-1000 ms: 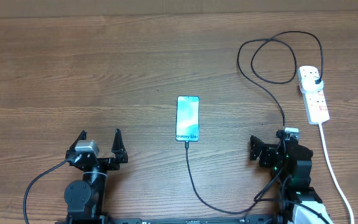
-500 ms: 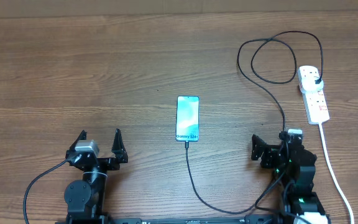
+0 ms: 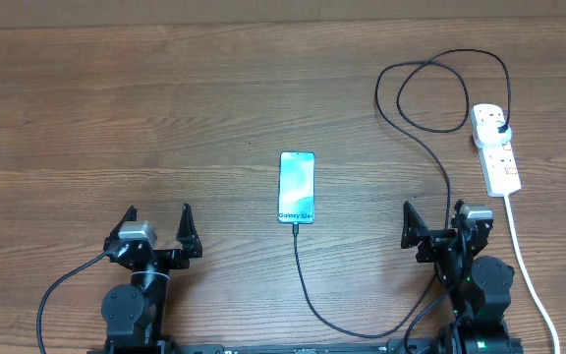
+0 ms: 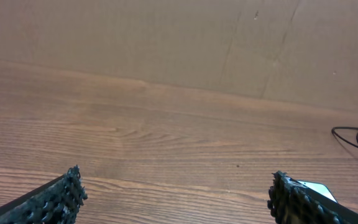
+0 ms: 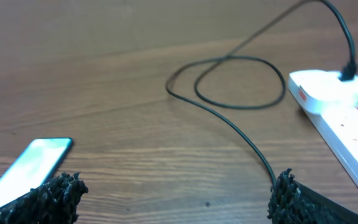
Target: Plug charger to phone and switch on socket
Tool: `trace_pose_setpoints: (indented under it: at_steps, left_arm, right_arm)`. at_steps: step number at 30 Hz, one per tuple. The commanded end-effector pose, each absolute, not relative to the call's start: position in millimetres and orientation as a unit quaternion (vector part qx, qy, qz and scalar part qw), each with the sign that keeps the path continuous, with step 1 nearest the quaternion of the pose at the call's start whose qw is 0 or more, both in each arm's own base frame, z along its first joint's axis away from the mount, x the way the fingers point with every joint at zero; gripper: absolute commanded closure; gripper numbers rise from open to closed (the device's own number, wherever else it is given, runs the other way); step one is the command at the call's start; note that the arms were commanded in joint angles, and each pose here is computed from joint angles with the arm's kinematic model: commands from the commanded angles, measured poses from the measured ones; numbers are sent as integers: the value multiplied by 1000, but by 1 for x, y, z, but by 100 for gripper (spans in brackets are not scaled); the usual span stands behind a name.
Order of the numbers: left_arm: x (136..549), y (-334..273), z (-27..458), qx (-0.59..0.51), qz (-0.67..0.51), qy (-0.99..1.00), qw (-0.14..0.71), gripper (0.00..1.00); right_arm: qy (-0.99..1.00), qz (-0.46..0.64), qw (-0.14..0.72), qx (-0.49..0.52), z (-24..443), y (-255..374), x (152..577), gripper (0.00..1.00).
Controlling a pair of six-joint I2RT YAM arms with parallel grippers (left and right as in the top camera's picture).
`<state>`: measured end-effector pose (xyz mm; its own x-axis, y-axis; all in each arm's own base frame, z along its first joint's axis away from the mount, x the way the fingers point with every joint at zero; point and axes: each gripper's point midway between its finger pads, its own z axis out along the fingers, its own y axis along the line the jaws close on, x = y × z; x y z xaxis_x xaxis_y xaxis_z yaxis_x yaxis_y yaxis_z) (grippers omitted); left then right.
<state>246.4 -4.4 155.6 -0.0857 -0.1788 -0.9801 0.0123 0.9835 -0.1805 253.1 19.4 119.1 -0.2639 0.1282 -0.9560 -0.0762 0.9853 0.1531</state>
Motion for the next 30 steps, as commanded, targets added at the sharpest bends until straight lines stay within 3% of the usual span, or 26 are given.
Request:
trace_pose_setpoints:
  at_steps: [1, 11, 30]
  left_arm:
    - [246, -1, 156, -55, -59, 732, 677, 0]
    - [246, -1, 156, -55, -59, 732, 677, 0]
    - [246, -1, 156, -55, -59, 732, 677, 0]
  right_arm:
    - [777, 94, 622, 4, 127, 26, 252, 0]
    - [713, 103, 694, -12, 172, 31, 244, 0]
    - [712, 103, 695, -12, 172, 31, 244, 0]
